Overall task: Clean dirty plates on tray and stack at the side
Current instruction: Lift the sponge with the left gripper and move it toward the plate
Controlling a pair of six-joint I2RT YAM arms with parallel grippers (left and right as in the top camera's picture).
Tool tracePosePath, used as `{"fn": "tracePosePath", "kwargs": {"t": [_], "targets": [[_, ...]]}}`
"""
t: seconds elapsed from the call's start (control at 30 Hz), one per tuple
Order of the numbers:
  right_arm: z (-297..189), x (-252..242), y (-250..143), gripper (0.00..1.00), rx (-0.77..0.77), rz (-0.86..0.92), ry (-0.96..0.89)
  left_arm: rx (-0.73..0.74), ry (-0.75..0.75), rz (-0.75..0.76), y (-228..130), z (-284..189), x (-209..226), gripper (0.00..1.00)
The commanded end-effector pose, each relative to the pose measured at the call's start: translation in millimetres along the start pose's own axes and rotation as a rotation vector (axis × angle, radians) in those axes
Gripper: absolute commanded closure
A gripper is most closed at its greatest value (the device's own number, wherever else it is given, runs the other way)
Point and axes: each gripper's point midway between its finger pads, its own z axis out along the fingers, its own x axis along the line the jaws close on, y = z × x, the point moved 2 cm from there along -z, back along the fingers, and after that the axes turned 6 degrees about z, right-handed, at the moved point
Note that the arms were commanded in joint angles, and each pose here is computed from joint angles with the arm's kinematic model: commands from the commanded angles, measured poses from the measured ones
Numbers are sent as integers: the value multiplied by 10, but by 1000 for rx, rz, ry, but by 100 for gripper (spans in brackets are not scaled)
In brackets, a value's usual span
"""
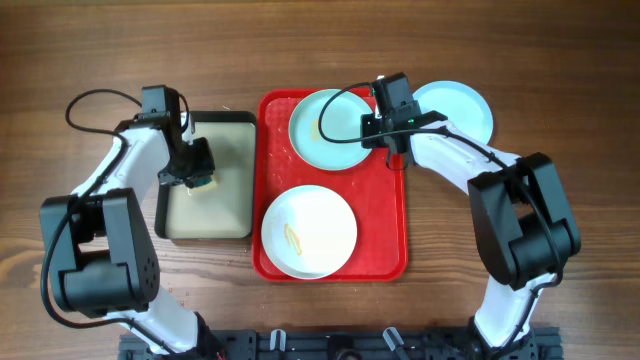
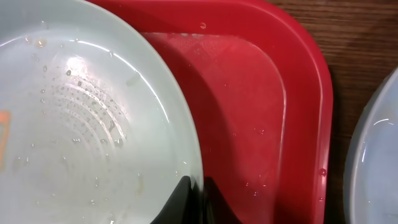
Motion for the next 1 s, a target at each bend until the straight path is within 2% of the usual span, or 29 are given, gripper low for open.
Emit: {"fn": "tracePosePath", "kwargs": {"t": [0.0,0.1,0.17,0.23,0.3,0.37,0.43,0.53,0.63,0.77,0.9,0.97], "targets": [[-41,-8,75,92,-24,8,-7,-3,-13,4,-12,62,-9,96],[-41,-9,76,92,-24,8,-7,-28,-41,19,46,-36,-58,96],[-41,-8,75,92,-24,8,-7,-123,-110,43,160,-392,-181,96],[-41,-10,75,92,-23,4,-7,-262,-104,56,265,-847,-192,96],[-42,-8,75,85,-24,5,-7,-416,-80,63,309,-1361,-171,96],[-41,-9,74,72,-23,4,-7,-556,-73,69,280,-1830,-171,96],[-48,-7,78,66,-24,0,-5,-658,-79,76,223,-2163,-184,96],[-162,77,151,52,-25,-22,32,-731,-69,87,160,-2400,-174,96],[-260,195,166,41,-11,-38,102,-715,-47,120,176,-2343,-161,96],[-260,108,195,41,-12,-28,90,-641,-50,118,237,-2099,-161,96],[-244,-18,228,59,-16,20,77,-574,-47,114,280,-1875,-153,96],[-230,-22,217,62,-20,35,79,-563,-53,115,283,-1840,-160,96]]}}
